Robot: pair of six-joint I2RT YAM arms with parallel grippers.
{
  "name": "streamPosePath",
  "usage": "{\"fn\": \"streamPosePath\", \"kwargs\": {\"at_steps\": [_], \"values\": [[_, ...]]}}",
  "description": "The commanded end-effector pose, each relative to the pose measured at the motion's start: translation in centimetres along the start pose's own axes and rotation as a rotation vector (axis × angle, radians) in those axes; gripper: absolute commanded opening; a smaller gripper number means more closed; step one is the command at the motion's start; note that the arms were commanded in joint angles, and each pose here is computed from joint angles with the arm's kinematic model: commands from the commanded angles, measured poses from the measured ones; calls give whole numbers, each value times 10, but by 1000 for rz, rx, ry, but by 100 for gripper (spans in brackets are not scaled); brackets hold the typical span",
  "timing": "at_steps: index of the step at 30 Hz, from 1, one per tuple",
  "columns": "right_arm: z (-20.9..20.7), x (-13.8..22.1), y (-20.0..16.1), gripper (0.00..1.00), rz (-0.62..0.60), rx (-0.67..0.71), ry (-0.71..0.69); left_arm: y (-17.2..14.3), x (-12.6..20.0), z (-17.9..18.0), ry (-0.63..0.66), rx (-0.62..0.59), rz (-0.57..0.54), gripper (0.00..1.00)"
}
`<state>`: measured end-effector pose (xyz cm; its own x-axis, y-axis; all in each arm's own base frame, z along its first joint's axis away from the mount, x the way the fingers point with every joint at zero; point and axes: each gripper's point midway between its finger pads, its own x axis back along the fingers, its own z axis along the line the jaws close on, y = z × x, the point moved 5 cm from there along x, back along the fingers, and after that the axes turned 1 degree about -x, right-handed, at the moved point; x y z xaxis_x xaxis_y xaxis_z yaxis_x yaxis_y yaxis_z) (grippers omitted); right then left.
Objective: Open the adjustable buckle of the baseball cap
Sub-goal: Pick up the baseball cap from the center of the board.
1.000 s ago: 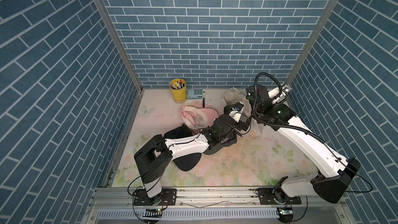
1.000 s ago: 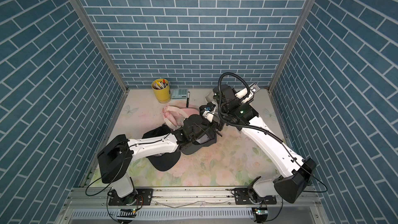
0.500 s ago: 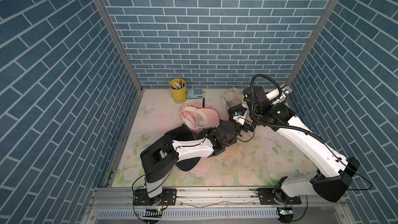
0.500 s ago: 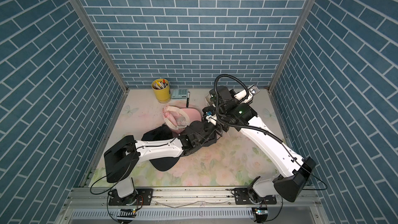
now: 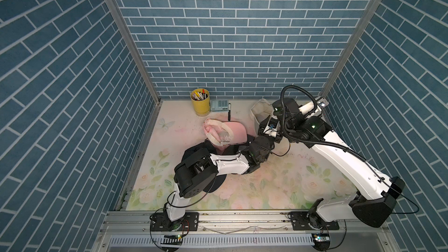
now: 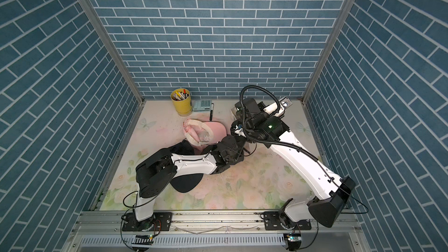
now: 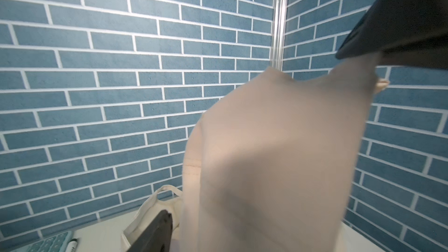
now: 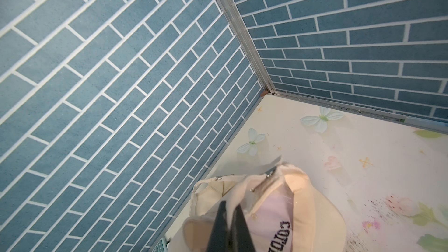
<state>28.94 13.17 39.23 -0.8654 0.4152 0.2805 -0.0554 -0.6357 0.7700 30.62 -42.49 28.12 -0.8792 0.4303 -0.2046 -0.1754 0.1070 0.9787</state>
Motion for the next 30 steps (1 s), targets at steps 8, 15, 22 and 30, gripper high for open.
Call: {"fn": "streamPosePath", "kwargs": {"at_steps": [8,15,22,30], "values": [[-3,1,1,0,31,178,24,40,4,24,51,-9,-43,0],[10,-15,-18,39,161,651,261,49,12,45,-36,30,-20,0],[17,-5,-17,57,227,921,621,59,11,56,-77,53,8,0],[-18,5,-12,61,178,1063,802,83,5,78,-119,140,24,0]]}}
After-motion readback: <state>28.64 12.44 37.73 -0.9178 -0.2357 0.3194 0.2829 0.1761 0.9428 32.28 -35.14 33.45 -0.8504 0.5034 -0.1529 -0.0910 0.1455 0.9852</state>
